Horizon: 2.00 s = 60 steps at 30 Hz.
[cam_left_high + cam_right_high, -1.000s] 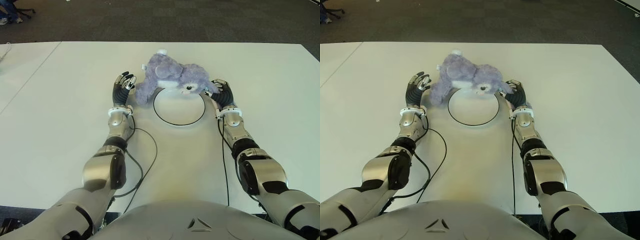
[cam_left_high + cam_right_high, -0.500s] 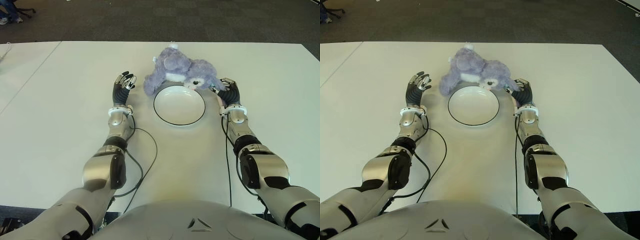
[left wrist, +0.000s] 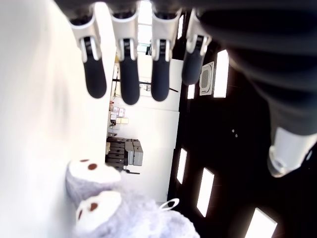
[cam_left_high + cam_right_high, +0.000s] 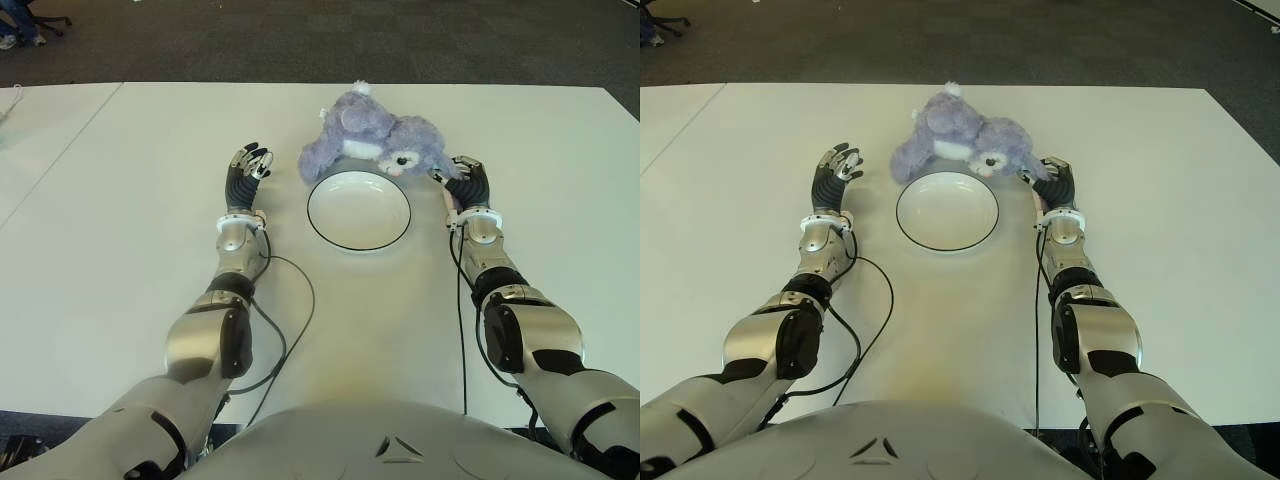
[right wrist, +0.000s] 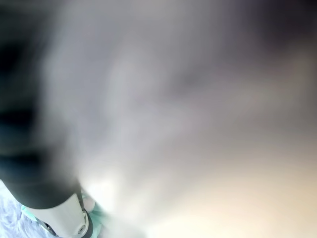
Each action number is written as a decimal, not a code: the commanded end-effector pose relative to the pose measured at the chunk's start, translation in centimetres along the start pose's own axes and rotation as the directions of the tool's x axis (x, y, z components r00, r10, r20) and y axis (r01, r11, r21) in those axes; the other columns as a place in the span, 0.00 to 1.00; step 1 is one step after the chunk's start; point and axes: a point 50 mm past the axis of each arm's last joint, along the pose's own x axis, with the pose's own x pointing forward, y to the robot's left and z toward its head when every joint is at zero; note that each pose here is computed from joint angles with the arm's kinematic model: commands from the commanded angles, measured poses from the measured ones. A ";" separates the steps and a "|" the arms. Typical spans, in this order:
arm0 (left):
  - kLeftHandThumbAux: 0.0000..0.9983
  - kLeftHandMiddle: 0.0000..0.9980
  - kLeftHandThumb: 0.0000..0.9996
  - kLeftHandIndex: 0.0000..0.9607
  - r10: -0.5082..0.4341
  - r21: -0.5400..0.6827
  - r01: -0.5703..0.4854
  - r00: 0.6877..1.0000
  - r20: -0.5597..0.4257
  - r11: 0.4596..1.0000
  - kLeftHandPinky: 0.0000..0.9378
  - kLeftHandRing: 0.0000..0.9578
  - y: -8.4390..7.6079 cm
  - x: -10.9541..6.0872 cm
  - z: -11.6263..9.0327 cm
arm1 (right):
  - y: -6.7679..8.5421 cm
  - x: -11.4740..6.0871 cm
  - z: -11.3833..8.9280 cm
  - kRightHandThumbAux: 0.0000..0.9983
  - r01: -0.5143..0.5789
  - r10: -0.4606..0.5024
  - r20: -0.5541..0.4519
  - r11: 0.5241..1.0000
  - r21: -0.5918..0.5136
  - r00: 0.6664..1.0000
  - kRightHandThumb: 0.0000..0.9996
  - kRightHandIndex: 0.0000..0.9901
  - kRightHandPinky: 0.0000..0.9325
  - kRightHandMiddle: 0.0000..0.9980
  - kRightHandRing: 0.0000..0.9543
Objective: Put the doll into the plate.
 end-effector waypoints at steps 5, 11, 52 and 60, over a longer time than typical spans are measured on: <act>0.58 0.27 0.00 0.24 0.063 -0.034 -0.090 0.880 -0.470 0.995 0.31 0.31 1.3 -8.7 -10.2 | 0.6 -2.7 0.3 0.76 -0.075 0.080 0.204 0.997 -0.035 0.976 0.23 0.76 0.94 0.88 0.93; 0.57 0.26 0.00 0.23 0.053 -0.022 -0.071 0.886 -0.461 0.997 0.30 0.29 1.2 -8.7 -10.1 | 1.7 -4.1 1.0 0.76 -0.213 0.230 0.311 0.973 -0.088 0.922 0.22 0.78 0.94 0.88 0.93; 0.56 0.27 0.00 0.24 0.059 -0.035 -0.085 0.885 -0.463 0.996 0.32 0.30 1.2 -8.8 -10.2 | 2.5 -12.2 3.5 0.81 -0.255 0.412 0.678 0.911 -0.325 0.608 0.05 0.83 0.98 0.92 0.97; 0.58 0.27 0.00 0.22 0.064 -0.036 -0.091 0.885 -0.462 0.995 0.30 0.30 1.2 -8.8 -10.2 | 2.2 -13.2 -0.2 0.80 -0.388 0.481 0.477 0.876 -0.285 0.736 0.02 0.82 0.96 0.92 0.96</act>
